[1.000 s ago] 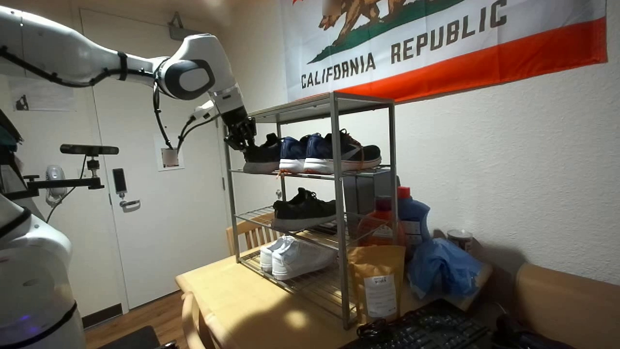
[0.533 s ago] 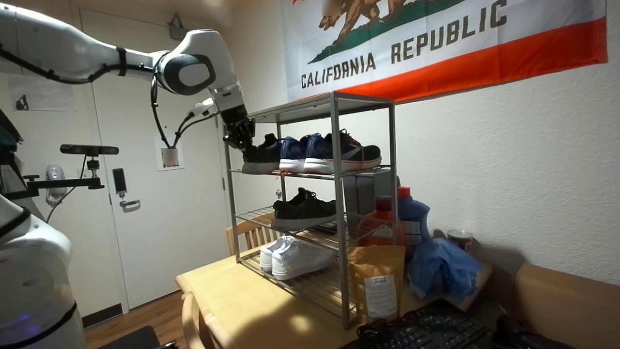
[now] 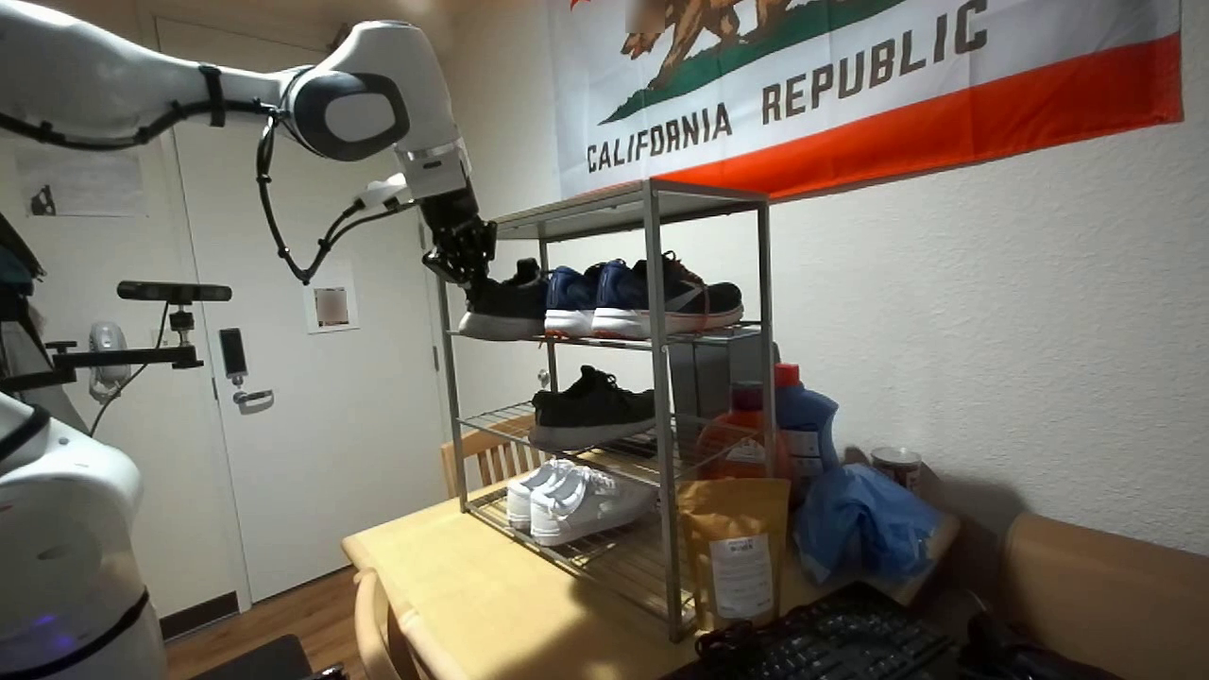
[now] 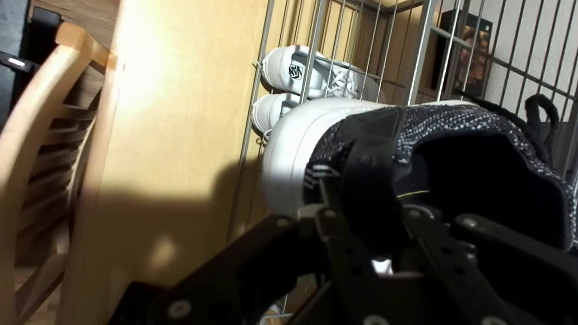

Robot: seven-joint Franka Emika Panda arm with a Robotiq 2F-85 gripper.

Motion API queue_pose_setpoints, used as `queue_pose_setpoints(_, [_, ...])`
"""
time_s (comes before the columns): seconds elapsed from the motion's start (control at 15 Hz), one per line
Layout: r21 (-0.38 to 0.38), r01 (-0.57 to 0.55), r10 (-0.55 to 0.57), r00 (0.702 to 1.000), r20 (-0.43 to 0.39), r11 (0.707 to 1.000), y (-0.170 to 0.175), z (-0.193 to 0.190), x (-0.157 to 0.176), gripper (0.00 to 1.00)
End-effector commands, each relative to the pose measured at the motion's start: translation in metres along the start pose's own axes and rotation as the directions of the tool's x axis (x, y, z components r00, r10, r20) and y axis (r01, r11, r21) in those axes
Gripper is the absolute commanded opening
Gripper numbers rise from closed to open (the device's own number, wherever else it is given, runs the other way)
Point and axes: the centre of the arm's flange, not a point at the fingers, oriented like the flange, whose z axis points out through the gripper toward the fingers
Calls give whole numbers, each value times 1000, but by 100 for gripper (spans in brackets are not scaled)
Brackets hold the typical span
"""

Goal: Move the gray shoe from the third to the second shelf of the shoe rack

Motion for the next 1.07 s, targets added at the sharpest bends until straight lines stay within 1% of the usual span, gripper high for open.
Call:
queue_pose_setpoints(0.0, [-7, 0, 0, 1000, -14, 1000, 28, -17, 0, 6])
queue_pose_setpoints(0.13, [-28, 12, -12, 1000, -5, 1000, 34, -13, -8, 6])
queue_pose_setpoints(0.47, [-65, 61, -62, 998, -15, 996, 47, 5, -37, 6])
queue_pose_setpoints(0.67, [-89, 44, -45, 999, -16, 995, 49, 15, -49, 6])
queue_pose_setpoints(0.8, [-95, 48, -50, 999, -20, 994, 56, 17, -58, 6])
queue_pose_setpoints(1.0, [-83, 39, -42, 999, -25, 996, 68, 14, -74, 6])
